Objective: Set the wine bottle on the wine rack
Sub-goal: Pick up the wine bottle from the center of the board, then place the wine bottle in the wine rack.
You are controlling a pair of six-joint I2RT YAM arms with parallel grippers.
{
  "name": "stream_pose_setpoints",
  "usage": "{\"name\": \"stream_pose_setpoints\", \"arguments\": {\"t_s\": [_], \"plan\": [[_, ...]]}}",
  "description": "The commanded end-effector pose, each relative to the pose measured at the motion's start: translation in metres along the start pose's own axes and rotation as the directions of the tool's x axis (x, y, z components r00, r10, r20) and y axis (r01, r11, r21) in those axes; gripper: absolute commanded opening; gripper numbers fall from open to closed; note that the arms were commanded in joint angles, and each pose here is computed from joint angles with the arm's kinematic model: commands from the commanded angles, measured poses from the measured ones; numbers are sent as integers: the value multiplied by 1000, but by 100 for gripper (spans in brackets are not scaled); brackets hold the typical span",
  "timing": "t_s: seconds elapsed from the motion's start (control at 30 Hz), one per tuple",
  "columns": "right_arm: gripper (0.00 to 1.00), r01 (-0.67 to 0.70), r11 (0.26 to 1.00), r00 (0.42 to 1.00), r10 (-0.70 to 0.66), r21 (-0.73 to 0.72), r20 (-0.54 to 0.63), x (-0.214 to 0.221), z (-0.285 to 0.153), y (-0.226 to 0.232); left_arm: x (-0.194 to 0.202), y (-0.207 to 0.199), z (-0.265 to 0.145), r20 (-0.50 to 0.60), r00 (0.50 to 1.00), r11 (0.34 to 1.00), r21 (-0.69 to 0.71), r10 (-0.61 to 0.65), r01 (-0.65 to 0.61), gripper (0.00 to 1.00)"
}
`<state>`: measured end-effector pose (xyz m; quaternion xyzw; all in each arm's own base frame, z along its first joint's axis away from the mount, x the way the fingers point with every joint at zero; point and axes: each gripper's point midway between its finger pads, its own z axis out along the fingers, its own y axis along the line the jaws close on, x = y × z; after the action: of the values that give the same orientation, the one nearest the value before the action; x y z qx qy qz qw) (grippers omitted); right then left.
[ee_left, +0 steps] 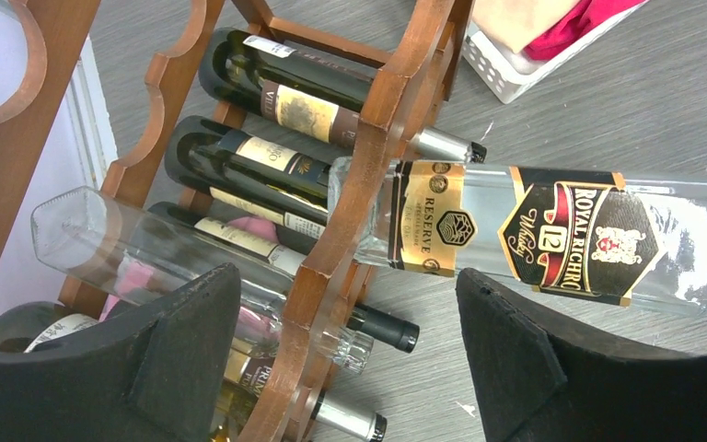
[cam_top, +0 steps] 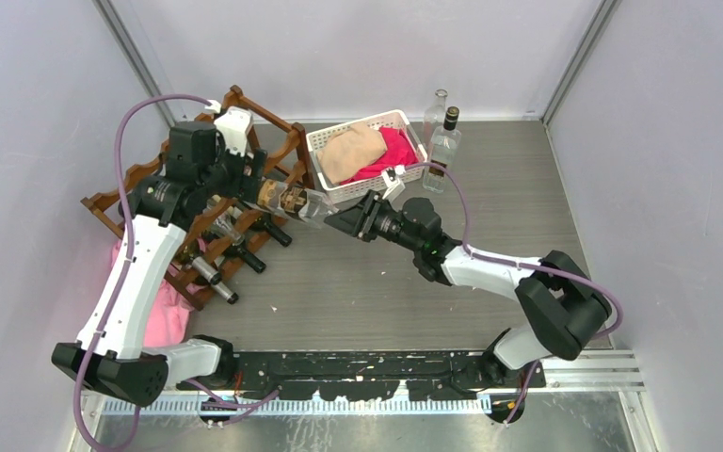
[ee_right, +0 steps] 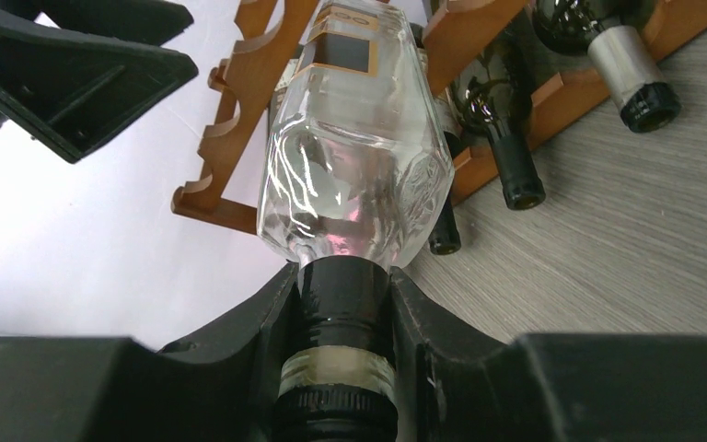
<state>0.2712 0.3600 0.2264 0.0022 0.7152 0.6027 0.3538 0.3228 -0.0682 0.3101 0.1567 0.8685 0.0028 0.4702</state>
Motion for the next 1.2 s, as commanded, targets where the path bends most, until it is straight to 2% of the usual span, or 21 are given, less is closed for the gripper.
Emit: {"name": "stream_pose_setpoints", "arguments": {"t_s": [0.0, 0.2, 0.4, 0.8, 1.17], "plan": [[1, 160, 907, 959, -50, -389, 278, -73, -10, 128, -11, 5, 2, 38, 999, 1000, -19, -9, 10, 84], [1, 159, 900, 946, -21, -407, 322, -73, 4, 122, -12, 3, -3, 41, 999, 1000, -3, -19, 20, 76], [1, 164, 897, 945, -23, -410, 326, -62, 27, 116, -16, -3, -12, 58, 998, 999, 29, -37, 36, 73], [1, 181, 895, 918, -5, -408, 398, -46, 72, 103, -29, -18, -51, 136, 986, 989, 124, -94, 77, 72], [1, 204, 903, 888, -7, -378, 461, -49, 116, 102, -40, -10, -82, 218, 971, 992, 95, -99, 80, 72]]}}
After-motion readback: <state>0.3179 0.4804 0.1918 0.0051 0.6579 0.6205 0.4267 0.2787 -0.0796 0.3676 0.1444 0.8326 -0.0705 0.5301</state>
